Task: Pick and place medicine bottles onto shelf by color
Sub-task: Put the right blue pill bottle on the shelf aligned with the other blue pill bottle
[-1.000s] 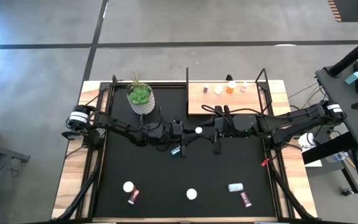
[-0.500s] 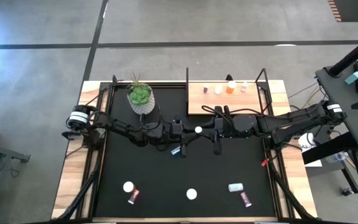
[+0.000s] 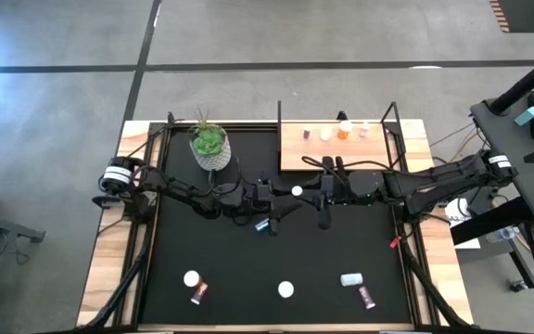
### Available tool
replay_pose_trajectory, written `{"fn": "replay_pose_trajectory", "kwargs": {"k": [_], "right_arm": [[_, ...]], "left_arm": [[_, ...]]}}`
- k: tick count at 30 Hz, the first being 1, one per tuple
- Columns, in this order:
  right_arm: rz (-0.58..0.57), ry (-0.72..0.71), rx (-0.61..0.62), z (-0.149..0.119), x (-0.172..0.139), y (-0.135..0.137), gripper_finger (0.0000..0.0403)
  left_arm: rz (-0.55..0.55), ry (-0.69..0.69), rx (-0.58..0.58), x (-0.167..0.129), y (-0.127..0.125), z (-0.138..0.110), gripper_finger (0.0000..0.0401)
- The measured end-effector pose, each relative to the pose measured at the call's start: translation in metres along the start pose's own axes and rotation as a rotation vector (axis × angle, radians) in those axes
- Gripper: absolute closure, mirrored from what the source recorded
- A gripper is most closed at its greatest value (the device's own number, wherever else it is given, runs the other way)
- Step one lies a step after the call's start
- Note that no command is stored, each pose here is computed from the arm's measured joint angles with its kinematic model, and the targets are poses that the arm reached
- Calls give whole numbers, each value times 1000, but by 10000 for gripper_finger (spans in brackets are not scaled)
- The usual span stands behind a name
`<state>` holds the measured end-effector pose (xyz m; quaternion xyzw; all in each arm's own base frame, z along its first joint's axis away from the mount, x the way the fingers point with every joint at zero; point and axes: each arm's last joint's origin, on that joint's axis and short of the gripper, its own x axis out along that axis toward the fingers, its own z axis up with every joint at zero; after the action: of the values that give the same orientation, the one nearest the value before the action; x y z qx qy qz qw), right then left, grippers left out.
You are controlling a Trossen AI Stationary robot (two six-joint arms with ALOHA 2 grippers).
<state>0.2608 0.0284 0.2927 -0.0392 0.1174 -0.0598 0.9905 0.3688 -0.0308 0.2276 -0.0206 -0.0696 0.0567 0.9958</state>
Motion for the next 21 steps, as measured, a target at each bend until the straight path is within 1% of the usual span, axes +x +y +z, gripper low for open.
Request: {"fn": "replay_pose_trajectory", "kwargs": {"k": [4, 6, 9, 11, 13, 16, 19, 21], "right_arm": [[-107, 19, -28, 2, -9, -9, 302], [-151, 39, -26, 2, -14, -16, 302], [-236, 72, -21, -5, -19, -29, 302], [-300, 98, -17, -16, -20, -39, 301], [-348, 107, 10, -29, -19, -49, 301], [-420, 103, 56, -55, -19, -65, 301], [-487, 39, 98, -80, -20, -80, 301], [-486, -40, 133, -94, -21, -86, 301]], "left_arm": [[60, 9, 3, -1, 2, -1, 184], [86, 13, 4, -1, 3, -3, 176], [94, 24, 7, -3, 4, -5, 171], [94, 28, 8, -4, 4, -6, 171], [95, 37, 10, -4, 4, -6, 171], [95, 54, 14, -5, 4, -6, 171], [98, 83, 21, -7, 4, -3, 170], [99, 96, 24, -8, 5, 0, 170]]}}
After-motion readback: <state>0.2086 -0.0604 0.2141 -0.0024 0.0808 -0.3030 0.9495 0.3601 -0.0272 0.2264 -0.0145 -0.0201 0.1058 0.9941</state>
